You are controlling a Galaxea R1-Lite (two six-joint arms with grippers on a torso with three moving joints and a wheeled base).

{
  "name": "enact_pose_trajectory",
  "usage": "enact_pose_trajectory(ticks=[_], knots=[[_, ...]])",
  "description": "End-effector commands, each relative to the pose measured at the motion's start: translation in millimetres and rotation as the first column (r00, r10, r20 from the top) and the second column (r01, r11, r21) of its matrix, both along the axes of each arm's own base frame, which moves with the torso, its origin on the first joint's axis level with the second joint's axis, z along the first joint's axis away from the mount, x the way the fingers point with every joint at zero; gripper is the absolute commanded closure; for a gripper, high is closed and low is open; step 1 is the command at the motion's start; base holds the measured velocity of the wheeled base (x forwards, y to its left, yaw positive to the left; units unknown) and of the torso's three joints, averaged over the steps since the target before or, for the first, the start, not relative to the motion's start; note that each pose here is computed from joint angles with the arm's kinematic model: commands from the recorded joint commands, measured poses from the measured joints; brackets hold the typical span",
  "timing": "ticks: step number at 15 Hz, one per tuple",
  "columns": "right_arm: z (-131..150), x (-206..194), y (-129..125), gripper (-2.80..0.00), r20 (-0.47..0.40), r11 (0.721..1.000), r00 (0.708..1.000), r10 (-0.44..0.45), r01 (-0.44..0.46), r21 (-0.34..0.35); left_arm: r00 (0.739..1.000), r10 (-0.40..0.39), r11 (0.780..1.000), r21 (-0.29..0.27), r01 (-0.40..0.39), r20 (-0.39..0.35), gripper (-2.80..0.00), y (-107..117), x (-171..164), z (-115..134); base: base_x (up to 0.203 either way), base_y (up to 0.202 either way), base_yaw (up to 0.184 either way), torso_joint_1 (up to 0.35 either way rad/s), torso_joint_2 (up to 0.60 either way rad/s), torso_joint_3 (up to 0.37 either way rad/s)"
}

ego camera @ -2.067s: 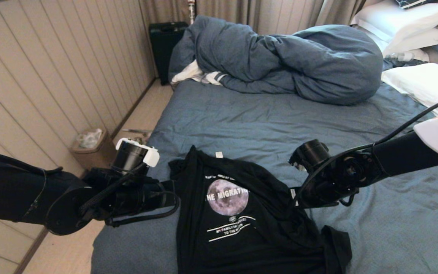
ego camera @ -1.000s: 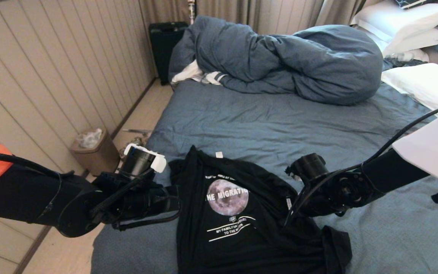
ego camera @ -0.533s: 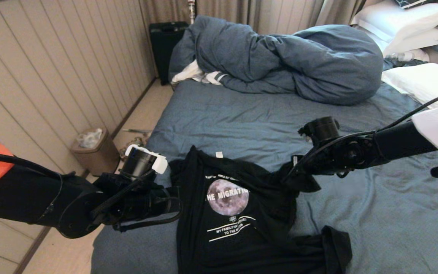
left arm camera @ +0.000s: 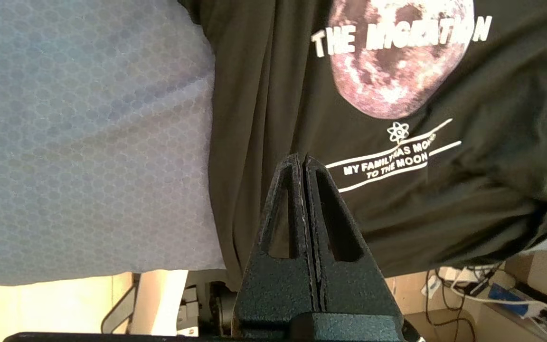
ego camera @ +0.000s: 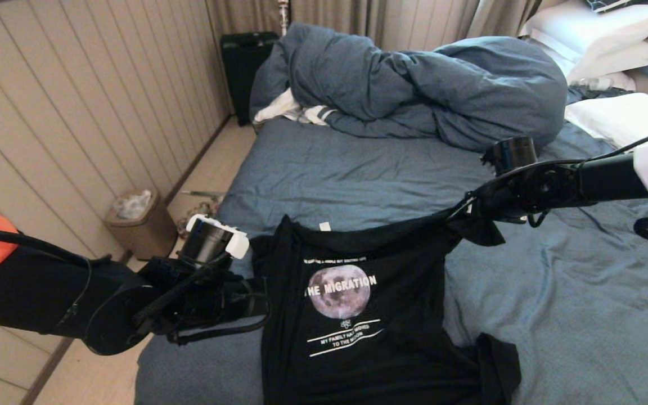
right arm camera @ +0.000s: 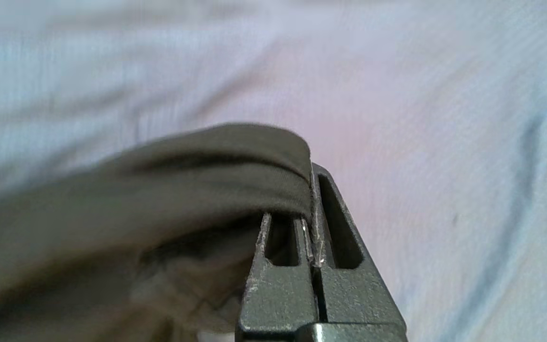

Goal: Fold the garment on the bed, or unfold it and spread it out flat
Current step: Unford the black T-shirt

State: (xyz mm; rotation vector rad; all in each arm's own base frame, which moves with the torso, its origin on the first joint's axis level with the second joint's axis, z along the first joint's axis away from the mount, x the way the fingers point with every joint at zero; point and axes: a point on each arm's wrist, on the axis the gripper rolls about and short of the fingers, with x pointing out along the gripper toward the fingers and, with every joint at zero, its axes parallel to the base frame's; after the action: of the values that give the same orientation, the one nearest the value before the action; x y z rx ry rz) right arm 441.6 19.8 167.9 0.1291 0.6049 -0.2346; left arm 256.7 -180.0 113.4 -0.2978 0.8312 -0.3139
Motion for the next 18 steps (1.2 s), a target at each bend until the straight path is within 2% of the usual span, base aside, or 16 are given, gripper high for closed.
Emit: enact_pose_trajectory(ticks=[1, 4, 8, 10, 12, 13, 18], knots=[[-5.2, 16.7, -3.6, 0.0, 0.013, 1.0, 1.0, -0.019, 0.019, -0.005, 1.0, 0.0, 1.0, -0.003, 0.0, 0.001, 0.0, -0.8, -0.4, 0.3, 0.0, 0.0, 0.0, 0.0, 0.0, 0.0], [2.2, 39.0, -5.4, 0.0, 0.051, 0.999, 0.998, -0.042, 0.043, -0.018, 1.0, -0.002, 1.0, -0.001, 0.002, -0.003, 0.0, -1.1, 0.0, -1.2, 0.0, 0.0, 0.0, 0.0, 0.0, 0.0], [-35.3, 53.9, -2.0, 0.0, -0.002, 0.994, 0.998, -0.063, 0.062, -0.089, 1.0, 0.0, 1.0, 0.001, 0.0, -0.007, 0.0, -1.8, 0.9, -3.0, 0.0, 0.0, 0.0, 0.0, 0.0, 0.0], [-35.0, 58.6, -3.3, 0.0, 0.048, 0.993, 0.997, -0.066, 0.07, -0.09, 1.0, 0.011, 1.0, -0.003, -0.012, -0.012, 0.0, -3.1, 3.0, -4.6, 0.0, 0.0, 0.0, 0.0, 0.0, 0.0], [-28.7, 57.1, -1.6, 0.0, 0.064, 0.994, 0.996, -0.064, 0.07, -0.086, 1.0, 0.013, 1.0, -0.002, -0.013, -0.016, 0.0, -3.8, 4.0, -6.2, 0.0, 0.0, 0.0, 0.0, 0.0, 0.0], [-28.1, 56.7, 0.0, -2.8, 0.064, 0.994, 0.996, -0.063, 0.068, -0.086, 1.0, 0.011, 1.0, -0.003, -0.011, -0.02, 0.0, -4.2, 2.5, -6.7, 0.0, 0.0, 0.0, 0.0, 0.0, 0.0], [-14.8, 51.2, 4.1, -2.8, 0.079, 0.996, 0.996, -0.041, 0.048, -0.081, 1.0, 0.019, 0.999, -0.034, -0.019, -0.023, 0.0, -6.7, -1.3, -1.6, 0.0, 0.0, 0.0, 0.0, 0.0, 0.0]])
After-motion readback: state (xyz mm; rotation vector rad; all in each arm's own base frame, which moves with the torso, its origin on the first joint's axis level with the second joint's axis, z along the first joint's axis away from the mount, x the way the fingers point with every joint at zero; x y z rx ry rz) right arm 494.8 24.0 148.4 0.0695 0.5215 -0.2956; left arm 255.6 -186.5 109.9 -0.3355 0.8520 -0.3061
